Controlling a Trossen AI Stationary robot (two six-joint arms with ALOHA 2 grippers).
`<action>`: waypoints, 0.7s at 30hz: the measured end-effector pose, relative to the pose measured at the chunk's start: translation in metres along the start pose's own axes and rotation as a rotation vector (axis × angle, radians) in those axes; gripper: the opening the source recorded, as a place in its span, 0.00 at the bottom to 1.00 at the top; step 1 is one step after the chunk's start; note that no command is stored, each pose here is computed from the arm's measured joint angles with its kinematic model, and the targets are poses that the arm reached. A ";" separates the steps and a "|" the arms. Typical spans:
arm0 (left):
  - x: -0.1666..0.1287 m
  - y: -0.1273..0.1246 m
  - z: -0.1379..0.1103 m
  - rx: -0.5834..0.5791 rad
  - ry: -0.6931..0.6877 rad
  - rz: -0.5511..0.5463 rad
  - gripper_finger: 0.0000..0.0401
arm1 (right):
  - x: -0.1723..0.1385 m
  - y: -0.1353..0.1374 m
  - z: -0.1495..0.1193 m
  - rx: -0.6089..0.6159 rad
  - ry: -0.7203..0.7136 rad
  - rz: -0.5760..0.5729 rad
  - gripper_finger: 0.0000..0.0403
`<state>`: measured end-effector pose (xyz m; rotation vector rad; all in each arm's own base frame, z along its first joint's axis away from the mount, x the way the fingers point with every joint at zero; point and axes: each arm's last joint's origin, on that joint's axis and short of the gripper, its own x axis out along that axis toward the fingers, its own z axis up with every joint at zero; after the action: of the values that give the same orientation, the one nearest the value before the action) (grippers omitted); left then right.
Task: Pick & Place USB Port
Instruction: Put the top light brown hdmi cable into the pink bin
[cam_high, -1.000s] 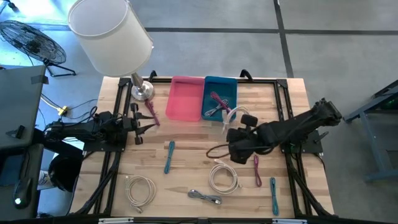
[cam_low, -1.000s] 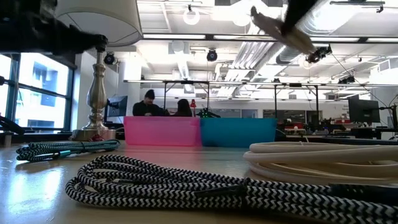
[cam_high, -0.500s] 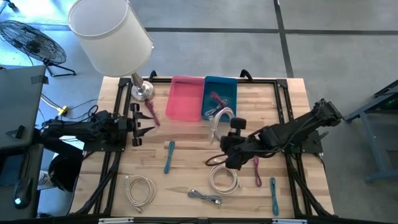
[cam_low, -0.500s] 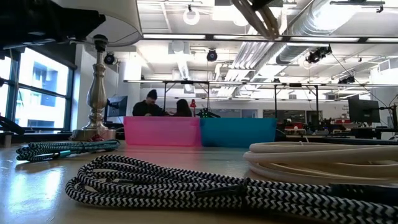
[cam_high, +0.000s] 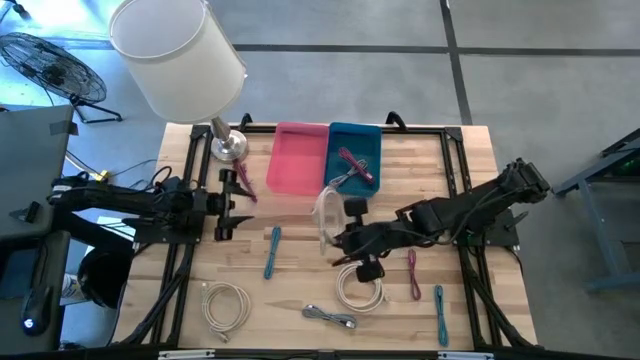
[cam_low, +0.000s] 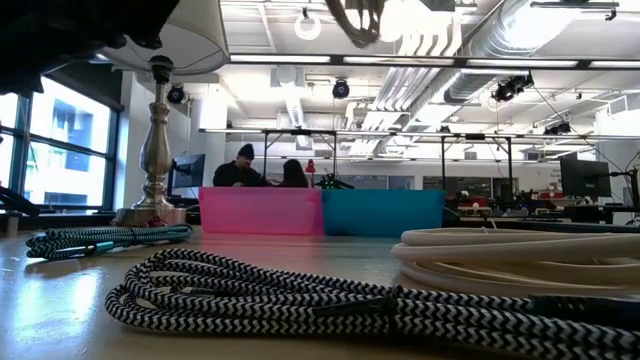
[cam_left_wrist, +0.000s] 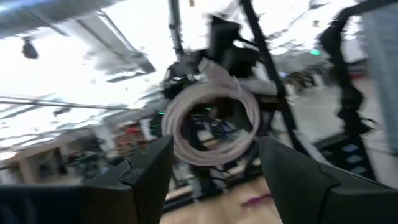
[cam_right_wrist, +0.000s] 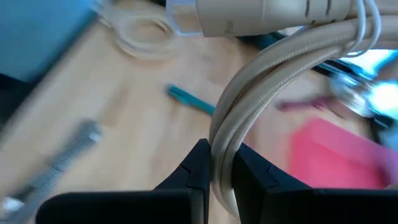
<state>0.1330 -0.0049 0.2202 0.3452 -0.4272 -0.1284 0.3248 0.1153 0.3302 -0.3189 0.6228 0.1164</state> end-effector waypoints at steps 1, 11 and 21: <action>0.003 0.000 0.000 -0.002 0.004 -0.029 0.57 | 0.000 -0.001 0.002 -0.001 -0.021 0.040 0.08; 0.047 0.002 -0.002 -0.022 0.042 -0.297 0.55 | 0.003 -0.004 0.007 -0.014 -0.139 0.405 0.08; 0.093 0.006 -0.009 -0.039 0.083 -0.434 0.55 | 0.016 0.000 0.008 -0.039 -0.174 0.526 0.08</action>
<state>0.2216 -0.0146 0.2501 0.3995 -0.2619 -0.5435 0.3423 0.1181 0.3264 -0.1736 0.5204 0.6552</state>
